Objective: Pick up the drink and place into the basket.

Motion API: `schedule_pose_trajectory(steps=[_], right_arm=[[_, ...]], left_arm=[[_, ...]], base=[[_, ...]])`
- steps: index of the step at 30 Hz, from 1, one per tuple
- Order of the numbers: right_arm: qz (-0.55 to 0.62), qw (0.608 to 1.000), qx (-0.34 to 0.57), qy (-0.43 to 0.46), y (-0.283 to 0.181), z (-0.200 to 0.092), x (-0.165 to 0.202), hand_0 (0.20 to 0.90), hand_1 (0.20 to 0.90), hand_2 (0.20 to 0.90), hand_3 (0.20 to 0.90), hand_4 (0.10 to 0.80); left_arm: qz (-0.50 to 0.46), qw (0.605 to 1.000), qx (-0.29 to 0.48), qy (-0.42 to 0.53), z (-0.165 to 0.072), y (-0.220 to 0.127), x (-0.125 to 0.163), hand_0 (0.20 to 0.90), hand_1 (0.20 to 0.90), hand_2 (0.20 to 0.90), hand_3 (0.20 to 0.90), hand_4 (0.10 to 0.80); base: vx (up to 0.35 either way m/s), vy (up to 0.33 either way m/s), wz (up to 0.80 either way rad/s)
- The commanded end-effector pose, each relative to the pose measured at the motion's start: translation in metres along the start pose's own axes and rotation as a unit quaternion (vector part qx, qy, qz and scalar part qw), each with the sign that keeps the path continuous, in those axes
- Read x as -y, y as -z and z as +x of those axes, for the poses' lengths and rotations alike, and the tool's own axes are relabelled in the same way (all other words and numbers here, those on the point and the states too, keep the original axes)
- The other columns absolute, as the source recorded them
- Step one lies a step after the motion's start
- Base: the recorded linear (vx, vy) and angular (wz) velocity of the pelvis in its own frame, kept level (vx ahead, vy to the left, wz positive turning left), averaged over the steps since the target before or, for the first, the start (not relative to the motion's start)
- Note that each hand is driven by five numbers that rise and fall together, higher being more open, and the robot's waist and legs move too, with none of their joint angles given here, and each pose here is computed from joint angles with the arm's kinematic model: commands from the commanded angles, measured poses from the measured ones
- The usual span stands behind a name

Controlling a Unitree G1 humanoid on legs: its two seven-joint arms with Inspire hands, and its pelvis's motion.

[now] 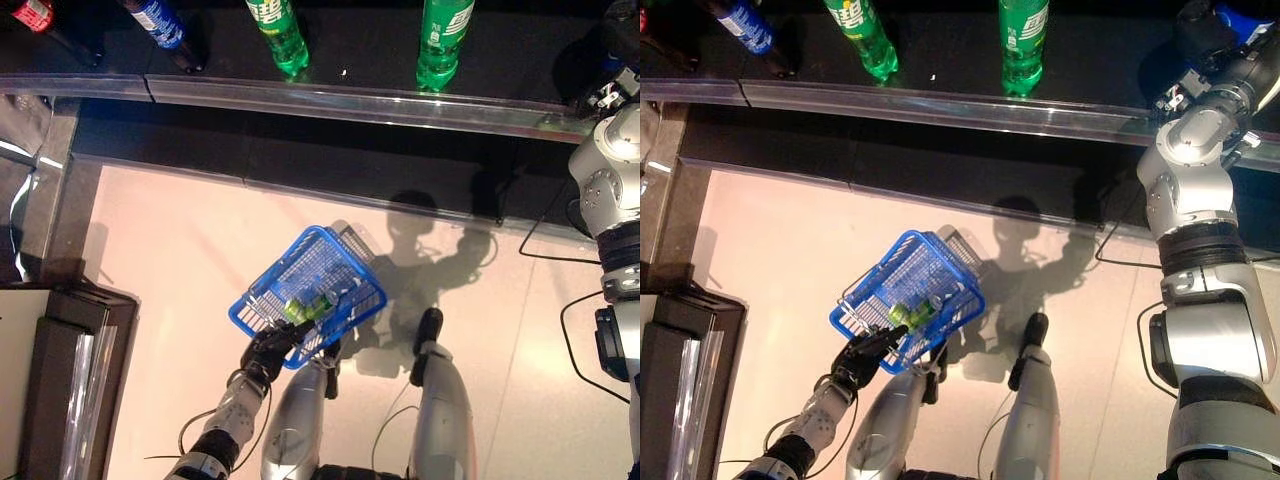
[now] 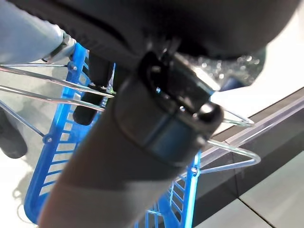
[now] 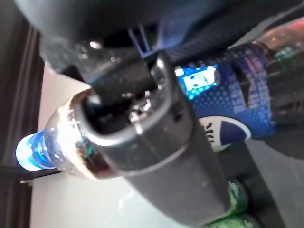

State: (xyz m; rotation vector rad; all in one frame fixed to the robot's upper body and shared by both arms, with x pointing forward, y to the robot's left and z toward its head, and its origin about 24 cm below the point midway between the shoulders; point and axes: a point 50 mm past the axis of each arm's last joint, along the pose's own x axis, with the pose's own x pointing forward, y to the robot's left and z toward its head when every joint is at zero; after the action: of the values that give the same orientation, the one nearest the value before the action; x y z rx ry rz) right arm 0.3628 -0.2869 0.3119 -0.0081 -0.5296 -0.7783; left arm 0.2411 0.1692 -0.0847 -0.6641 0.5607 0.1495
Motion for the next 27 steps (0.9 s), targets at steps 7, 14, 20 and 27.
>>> schedule_pose_trajectory(steps=[7, 14, 20, 27], right_arm=[[0.076, 0.953, 0.279, -0.096, -0.119, -0.033, 0.005, 0.300, 0.300, 0.300, 0.200, 0.100], [0.062, 0.951, 0.263, -0.150, -0.092, -0.054, 0.010, 0.300, 0.300, 0.300, 0.200, 0.100], [0.091, 0.952, 0.209, -0.204, -0.047, -0.088, 0.016, 0.300, 0.300, 0.300, 0.200, 0.100], [0.152, 0.929, 0.178, -0.287, -0.033, -0.130, 0.015, 0.300, 0.300, 0.300, 0.200, 0.100]], left_arm=[[0.011, 0.996, 0.083, -0.039, -0.038, -0.024, -0.065, 0.300, 0.300, 0.300, 0.200, 0.100], [-0.018, 0.991, 0.134, -0.027, -0.044, -0.034, -0.064, 0.300, 0.300, 0.300, 0.200, 0.100], [-0.020, 0.986, 0.162, -0.020, -0.050, -0.043, -0.061, 0.300, 0.300, 0.300, 0.200, 0.100], [-0.038, 0.979, 0.198, -0.001, -0.055, -0.054, -0.053, 0.300, 0.300, 0.300, 0.200, 0.100]], base=[[0.030, 0.041, 0.02], [0.052, 0.016, 0.03], [0.091, -0.017, 0.07], [0.056, 0.000, -0.03]])
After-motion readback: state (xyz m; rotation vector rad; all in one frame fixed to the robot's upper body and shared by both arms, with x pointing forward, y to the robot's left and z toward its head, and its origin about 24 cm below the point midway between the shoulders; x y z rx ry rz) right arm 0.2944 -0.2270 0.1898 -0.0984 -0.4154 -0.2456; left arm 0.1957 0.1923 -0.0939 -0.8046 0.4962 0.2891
